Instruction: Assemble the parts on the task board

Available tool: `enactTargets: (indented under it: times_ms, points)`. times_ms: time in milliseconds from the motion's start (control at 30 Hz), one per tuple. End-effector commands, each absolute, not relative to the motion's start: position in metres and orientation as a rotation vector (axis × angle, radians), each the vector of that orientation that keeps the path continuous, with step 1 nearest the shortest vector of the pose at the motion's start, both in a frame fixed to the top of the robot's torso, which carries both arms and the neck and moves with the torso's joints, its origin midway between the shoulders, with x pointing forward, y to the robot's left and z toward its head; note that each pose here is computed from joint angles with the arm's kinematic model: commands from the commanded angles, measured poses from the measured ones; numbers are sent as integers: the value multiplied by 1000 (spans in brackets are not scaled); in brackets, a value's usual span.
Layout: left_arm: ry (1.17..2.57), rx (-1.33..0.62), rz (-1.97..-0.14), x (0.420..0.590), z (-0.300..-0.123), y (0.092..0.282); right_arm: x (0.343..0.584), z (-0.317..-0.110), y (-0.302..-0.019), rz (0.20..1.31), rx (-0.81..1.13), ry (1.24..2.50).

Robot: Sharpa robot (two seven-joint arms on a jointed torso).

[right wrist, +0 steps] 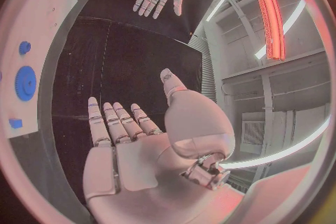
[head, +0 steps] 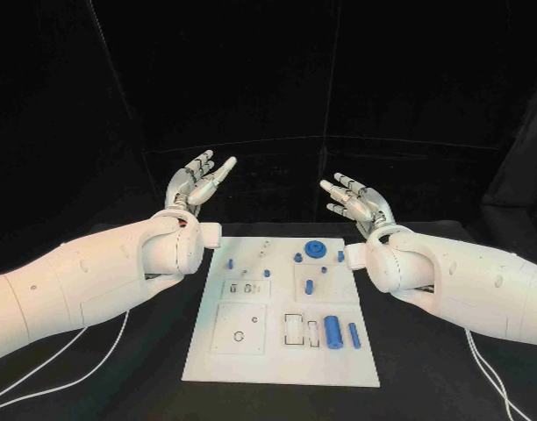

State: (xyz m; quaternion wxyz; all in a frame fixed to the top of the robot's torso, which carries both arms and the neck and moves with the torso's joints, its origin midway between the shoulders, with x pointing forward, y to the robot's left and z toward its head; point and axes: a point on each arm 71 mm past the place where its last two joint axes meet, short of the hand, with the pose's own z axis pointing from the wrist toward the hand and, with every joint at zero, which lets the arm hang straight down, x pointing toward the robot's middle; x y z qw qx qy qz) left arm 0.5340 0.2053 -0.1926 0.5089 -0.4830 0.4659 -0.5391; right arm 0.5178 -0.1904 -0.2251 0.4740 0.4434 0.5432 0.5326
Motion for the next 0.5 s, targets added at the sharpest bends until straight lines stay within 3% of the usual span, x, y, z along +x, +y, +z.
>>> enactTargets:
  times_ms: [33,300,333,500]
  points:
    - [1103,-1135,-1418,538,-186,202,524,-224,-179,1423,967,1485]
    - [1102,-1135,-1419,538,-186,202,532,-223,-177,1440,921,1537]
    - [1083,-1102,-1415,536,-182,218,537,-215,-207,1260,720,1421]
    - [1032,-1110,-1403,533,-180,225,536,-213,-214,1179,583,1437]
